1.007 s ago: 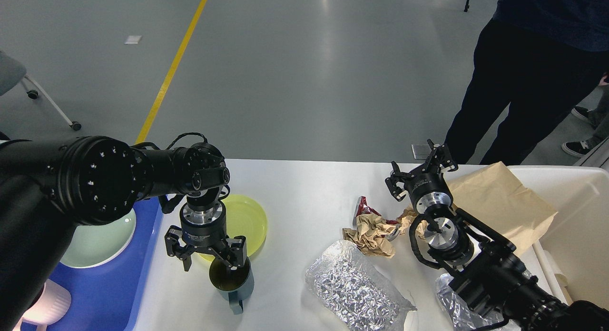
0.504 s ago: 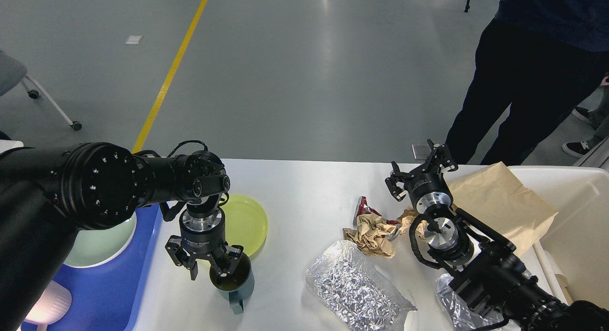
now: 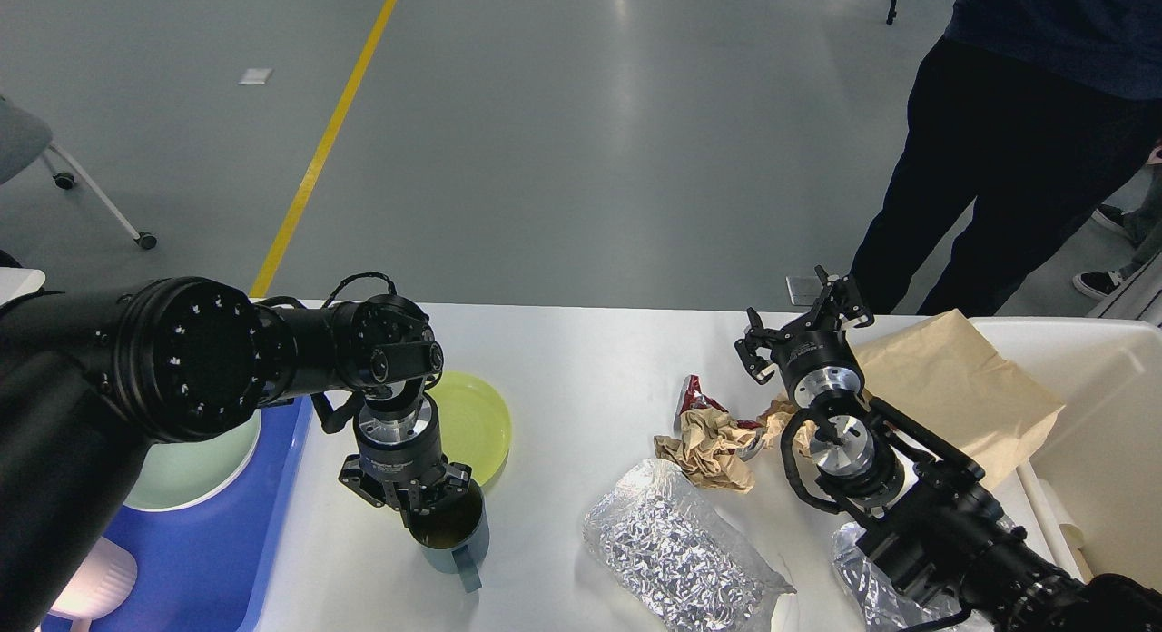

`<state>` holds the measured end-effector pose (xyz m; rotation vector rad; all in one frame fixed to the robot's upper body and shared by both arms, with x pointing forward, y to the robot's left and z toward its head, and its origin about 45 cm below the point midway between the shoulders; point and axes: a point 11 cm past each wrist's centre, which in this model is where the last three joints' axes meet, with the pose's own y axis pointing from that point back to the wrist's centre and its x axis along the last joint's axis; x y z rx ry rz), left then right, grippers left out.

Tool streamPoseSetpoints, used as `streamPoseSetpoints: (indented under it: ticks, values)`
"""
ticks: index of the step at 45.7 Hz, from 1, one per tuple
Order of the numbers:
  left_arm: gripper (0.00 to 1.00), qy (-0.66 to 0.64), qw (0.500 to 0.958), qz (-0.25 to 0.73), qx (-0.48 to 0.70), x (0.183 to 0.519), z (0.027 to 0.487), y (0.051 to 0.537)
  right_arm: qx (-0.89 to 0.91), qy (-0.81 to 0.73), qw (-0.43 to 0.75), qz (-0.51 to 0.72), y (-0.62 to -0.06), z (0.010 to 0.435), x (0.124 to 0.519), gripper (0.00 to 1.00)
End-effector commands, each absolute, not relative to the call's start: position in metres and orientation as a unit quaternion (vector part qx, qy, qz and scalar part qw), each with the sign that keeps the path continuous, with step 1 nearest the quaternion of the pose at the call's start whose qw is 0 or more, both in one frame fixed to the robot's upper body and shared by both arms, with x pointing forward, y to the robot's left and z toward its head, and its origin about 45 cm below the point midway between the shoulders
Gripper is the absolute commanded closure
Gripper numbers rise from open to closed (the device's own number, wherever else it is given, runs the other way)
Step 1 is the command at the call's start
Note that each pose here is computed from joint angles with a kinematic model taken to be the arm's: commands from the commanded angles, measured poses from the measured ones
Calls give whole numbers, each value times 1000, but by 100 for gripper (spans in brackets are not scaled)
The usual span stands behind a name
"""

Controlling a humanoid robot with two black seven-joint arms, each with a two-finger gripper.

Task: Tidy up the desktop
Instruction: 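Carry the dark green mug into the blue tray and release it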

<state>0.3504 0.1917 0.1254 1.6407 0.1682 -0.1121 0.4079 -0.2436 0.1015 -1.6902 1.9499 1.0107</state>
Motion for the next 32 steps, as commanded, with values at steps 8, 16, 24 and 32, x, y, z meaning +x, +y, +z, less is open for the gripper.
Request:
streamPoseSetpoints:
  ticks: [8,16,24,32]
  values:
    - [100,79,696,-88,708,351,149,171,-599,692,184,359,-244,102,408,0]
    - [100,70,697,-97,707,358,177,168,-599,692,184,359,-244,102,408,0]
    - [100,69,708,-39,702,381,229,201,-599,692,184,359,-244,102,408,0]
    - [100,109,711,27,694,384,262,267,-599,692,184,359,-244,102,408,0]
